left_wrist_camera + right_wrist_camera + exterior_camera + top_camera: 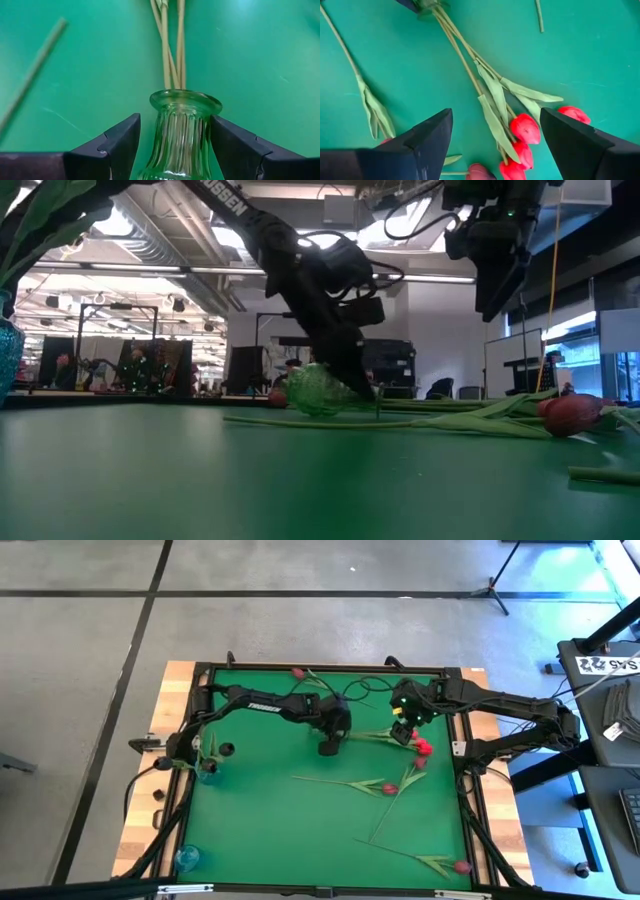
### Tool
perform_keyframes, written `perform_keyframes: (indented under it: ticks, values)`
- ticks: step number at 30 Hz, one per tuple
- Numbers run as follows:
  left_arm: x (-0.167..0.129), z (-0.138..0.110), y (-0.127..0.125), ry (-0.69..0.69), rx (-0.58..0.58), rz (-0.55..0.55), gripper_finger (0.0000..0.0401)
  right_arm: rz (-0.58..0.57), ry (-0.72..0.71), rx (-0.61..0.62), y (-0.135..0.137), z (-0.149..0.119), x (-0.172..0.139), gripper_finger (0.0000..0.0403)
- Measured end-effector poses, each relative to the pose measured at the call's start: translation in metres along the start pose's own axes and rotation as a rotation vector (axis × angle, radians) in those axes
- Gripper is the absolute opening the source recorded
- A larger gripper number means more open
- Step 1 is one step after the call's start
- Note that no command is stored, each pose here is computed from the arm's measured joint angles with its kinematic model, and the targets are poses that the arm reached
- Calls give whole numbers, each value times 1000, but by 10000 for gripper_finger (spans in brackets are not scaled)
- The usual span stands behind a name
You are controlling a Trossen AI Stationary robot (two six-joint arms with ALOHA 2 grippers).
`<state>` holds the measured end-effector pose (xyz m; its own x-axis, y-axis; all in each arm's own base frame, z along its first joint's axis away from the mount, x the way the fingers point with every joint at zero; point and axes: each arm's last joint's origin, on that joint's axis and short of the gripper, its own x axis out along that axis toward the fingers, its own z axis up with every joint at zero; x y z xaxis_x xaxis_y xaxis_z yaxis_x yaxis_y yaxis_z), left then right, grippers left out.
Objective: Sort flowers into vase by color
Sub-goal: Adjust the green vase on the top right of the table
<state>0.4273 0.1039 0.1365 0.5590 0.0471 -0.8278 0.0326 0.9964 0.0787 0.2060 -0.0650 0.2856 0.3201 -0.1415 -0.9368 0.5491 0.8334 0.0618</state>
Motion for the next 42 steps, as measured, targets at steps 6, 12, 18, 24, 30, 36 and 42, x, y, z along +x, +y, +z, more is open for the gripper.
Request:
perform_keyframes:
  ticks: [6, 12, 18, 24, 30, 36, 42]
  values:
    - [-10, 8, -5, 114, -6, -54, 231, 5, 5, -5, 0, 0, 0, 299]
    - [-18, 11, -3, 175, 14, -30, 231, 1, 2, -5, 0, 0, 0, 299]
    - [-6, 7, -11, 172, 25, -34, 223, -13, 2, -10, -1, -2, 6, 299]
    - [-3, 11, -15, 139, 7, 8, 161, -23, 130, -85, -3, -27, 38, 299]
    - [-3, 13, -11, 112, -51, 32, 158, 3, 184, -184, 8, -39, 45, 299]
    - [4, 20, -10, 23, -53, 28, 158, -58, 191, -326, 12, -48, 52, 299]
    - [13, 24, -11, -40, -50, 28, 158, -66, 134, -414, 12, -48, 64, 298]
